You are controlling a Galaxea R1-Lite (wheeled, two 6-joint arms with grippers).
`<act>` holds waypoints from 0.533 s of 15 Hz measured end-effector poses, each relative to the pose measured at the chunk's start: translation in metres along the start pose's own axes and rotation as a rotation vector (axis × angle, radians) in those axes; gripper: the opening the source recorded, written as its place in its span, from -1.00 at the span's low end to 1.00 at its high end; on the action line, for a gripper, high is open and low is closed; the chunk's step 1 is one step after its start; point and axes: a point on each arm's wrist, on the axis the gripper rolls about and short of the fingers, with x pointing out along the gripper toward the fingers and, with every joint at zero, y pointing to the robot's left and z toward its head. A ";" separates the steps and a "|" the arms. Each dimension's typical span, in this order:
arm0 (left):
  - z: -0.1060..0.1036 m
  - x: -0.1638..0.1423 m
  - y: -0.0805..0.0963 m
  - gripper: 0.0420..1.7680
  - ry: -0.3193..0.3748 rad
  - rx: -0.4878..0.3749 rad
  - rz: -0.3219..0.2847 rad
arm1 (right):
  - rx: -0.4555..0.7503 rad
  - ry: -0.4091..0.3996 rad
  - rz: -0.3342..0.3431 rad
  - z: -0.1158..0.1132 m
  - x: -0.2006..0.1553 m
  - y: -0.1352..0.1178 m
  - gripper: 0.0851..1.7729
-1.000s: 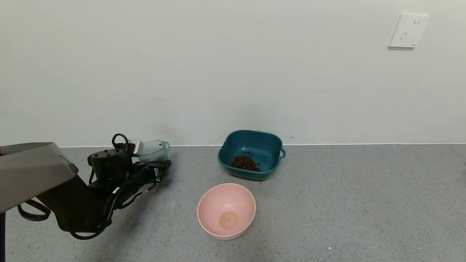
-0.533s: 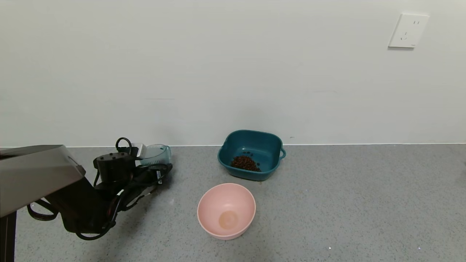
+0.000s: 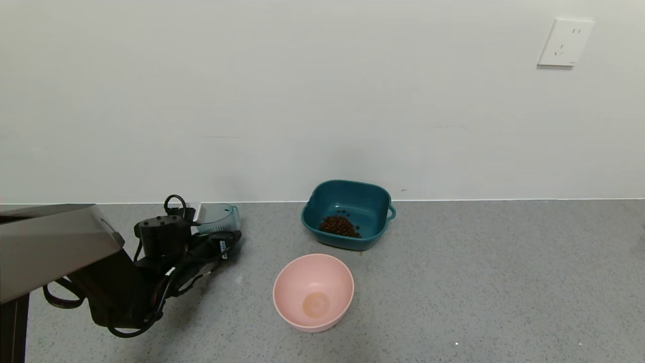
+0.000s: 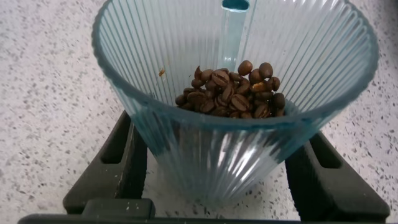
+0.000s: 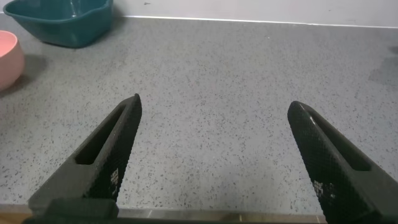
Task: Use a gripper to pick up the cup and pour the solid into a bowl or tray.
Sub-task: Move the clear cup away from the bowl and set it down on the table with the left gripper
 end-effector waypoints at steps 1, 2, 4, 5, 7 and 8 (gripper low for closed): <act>-0.001 0.000 0.000 0.42 0.003 0.000 -0.001 | 0.000 0.000 0.000 0.000 0.000 0.000 0.93; -0.001 -0.001 -0.001 0.42 0.004 0.001 -0.002 | 0.000 0.000 0.000 0.000 0.000 0.000 0.93; -0.002 -0.001 -0.002 0.42 0.006 0.003 0.001 | -0.001 0.000 0.000 0.000 0.000 0.000 0.93; -0.003 -0.001 -0.002 0.42 0.009 0.005 0.011 | 0.000 0.000 0.000 0.000 0.000 0.000 0.93; -0.004 -0.001 -0.003 0.57 0.013 0.007 0.016 | -0.001 0.001 0.000 0.000 0.000 0.000 0.93; -0.005 -0.001 -0.003 0.62 0.018 0.008 0.016 | -0.001 0.000 0.000 0.000 0.000 0.000 0.93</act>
